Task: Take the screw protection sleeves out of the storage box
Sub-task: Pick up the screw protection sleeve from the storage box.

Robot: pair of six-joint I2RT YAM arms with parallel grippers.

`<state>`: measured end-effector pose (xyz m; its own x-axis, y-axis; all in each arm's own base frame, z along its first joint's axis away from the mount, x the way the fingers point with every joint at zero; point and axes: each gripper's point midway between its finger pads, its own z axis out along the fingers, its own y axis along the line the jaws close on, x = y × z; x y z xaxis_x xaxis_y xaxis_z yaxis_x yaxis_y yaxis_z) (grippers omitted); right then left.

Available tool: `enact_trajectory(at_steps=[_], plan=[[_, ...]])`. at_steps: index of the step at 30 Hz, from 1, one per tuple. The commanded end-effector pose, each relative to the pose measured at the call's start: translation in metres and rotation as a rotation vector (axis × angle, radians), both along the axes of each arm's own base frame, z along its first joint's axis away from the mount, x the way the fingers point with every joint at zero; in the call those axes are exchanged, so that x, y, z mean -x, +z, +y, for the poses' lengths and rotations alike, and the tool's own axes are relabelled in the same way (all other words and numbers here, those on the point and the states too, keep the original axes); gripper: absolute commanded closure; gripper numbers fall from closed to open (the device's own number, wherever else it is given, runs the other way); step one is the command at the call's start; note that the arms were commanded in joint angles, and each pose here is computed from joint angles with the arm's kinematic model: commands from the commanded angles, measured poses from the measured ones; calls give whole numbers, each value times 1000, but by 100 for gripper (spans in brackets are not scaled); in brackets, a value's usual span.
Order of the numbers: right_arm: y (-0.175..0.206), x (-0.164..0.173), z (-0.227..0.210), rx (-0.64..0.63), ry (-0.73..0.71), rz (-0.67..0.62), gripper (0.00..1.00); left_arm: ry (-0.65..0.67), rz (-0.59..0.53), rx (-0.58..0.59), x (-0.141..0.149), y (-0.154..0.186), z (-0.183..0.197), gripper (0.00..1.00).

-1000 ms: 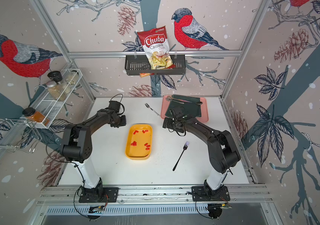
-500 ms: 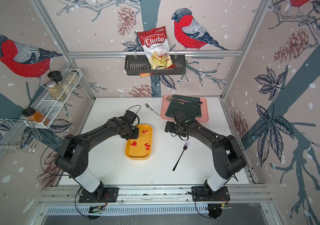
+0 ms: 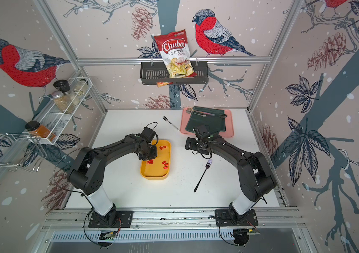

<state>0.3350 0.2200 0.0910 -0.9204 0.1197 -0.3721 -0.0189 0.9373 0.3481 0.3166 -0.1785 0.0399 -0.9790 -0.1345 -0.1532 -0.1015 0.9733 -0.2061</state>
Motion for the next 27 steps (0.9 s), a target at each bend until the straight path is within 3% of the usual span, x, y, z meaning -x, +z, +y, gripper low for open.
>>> enact_trajectory(at_steps=[1, 22, 27], plan=[[2, -2, 1, -1, 12, -20, 0, 13, 4, -6, -2, 0, 0, 75], [-9, 3, -2, 17, 23, 2, 0, 56, 42, -51, 1, -13, 8, 73], [-11, 4, -3, 24, 25, 7, 0, 46, 50, -43, 2, -15, 6, 79]])
